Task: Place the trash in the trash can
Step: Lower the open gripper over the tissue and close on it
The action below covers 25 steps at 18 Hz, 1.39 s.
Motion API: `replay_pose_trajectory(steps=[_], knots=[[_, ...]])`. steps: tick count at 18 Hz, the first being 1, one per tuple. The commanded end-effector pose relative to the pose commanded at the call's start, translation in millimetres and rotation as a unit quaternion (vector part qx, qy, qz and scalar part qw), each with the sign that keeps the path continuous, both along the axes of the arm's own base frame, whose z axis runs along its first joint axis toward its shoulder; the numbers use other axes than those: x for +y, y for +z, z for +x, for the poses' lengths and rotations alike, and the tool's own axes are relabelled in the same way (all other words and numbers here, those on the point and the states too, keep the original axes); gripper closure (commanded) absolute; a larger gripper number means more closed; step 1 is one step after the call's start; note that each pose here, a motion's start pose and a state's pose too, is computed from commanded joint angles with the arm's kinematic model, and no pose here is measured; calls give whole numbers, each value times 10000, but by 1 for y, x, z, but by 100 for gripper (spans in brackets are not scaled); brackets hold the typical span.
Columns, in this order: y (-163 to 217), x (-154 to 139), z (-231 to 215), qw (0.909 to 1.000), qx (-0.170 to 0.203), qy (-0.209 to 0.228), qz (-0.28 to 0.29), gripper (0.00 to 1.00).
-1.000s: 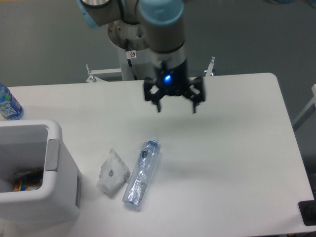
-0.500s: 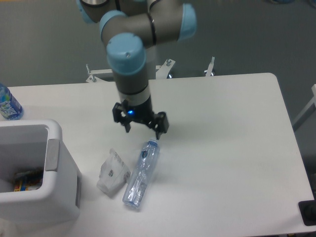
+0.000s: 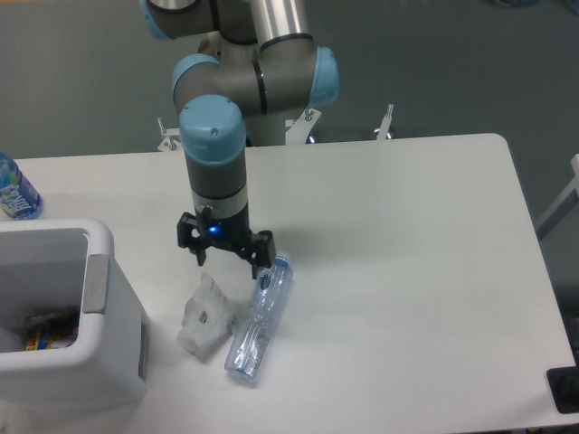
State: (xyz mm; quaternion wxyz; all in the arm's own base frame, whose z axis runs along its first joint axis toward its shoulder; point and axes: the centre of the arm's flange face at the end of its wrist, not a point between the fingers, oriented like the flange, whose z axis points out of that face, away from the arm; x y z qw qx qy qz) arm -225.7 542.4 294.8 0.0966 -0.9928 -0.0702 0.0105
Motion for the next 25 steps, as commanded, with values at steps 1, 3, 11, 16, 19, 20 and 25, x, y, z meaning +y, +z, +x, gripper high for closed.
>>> replay_pose_trajectory(steps=[1, 3, 11, 16, 19, 20, 25], knots=[[-3, 0, 0, 10000, -33, 44, -19, 0], [-15, 4, 1, 9999, -97, 89, -85, 0], [-42, 21, 2, 9994, -224, 103, -241, 0], [-54, 33, 13, 9994, -216, 200, -187, 0], [-55, 35, 11, 9994, -209, 210, -201, 0], [-54, 36, 11, 9993, -204, 233, -188, 0], [-53, 43, 6, 9991, -192, 356, -161, 0]])
